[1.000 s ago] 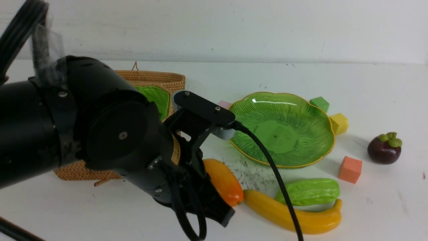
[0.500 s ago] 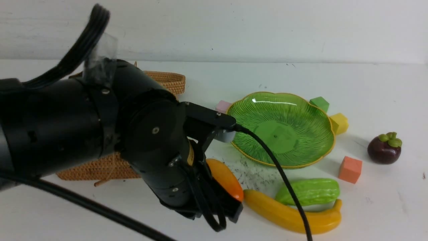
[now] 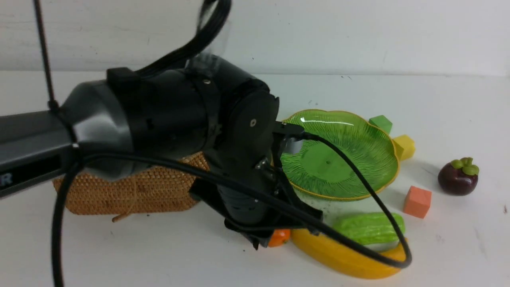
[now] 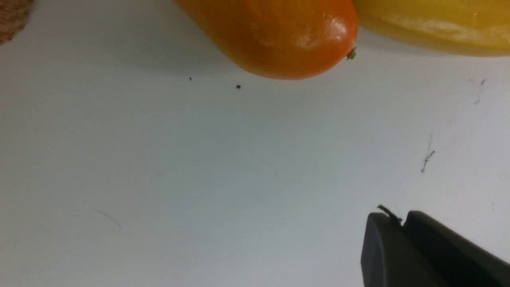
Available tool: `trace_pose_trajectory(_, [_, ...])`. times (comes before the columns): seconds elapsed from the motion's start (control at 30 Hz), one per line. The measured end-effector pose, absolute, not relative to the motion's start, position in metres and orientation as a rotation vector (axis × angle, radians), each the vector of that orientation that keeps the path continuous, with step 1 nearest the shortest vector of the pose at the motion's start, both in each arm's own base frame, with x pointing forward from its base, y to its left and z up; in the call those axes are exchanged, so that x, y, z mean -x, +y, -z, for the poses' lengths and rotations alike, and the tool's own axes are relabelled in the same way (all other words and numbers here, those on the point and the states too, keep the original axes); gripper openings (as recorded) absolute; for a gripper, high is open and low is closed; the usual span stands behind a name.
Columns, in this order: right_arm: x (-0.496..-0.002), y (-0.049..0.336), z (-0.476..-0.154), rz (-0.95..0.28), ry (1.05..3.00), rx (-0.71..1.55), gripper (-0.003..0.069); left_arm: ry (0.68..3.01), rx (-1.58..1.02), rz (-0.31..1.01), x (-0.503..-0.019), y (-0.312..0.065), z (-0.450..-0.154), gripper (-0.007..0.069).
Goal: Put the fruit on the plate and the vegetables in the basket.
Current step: Grab the mango with your left arm and place it on the right plate
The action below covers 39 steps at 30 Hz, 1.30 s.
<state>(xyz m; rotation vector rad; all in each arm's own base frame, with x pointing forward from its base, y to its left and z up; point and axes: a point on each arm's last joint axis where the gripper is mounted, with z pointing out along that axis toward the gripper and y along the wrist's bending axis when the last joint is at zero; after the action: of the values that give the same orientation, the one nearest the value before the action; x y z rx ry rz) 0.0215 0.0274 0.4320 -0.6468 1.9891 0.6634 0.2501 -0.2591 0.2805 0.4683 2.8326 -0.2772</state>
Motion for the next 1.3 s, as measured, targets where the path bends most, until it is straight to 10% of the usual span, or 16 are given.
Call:
trace_pose_trajectory(0.5, [-0.021,0.026,-0.429,-0.621,2.009,0.698,0.0236,2.849,-0.01,0.33,-0.306,-0.258,-0.234,0.0642])
trace_pose_trajectory(1.3, [-0.019,0.025,-0.426,-0.585,2.025,0.748,0.0235,2.895,0.087,0.127,-0.325,-0.259,-0.179,0.0587])
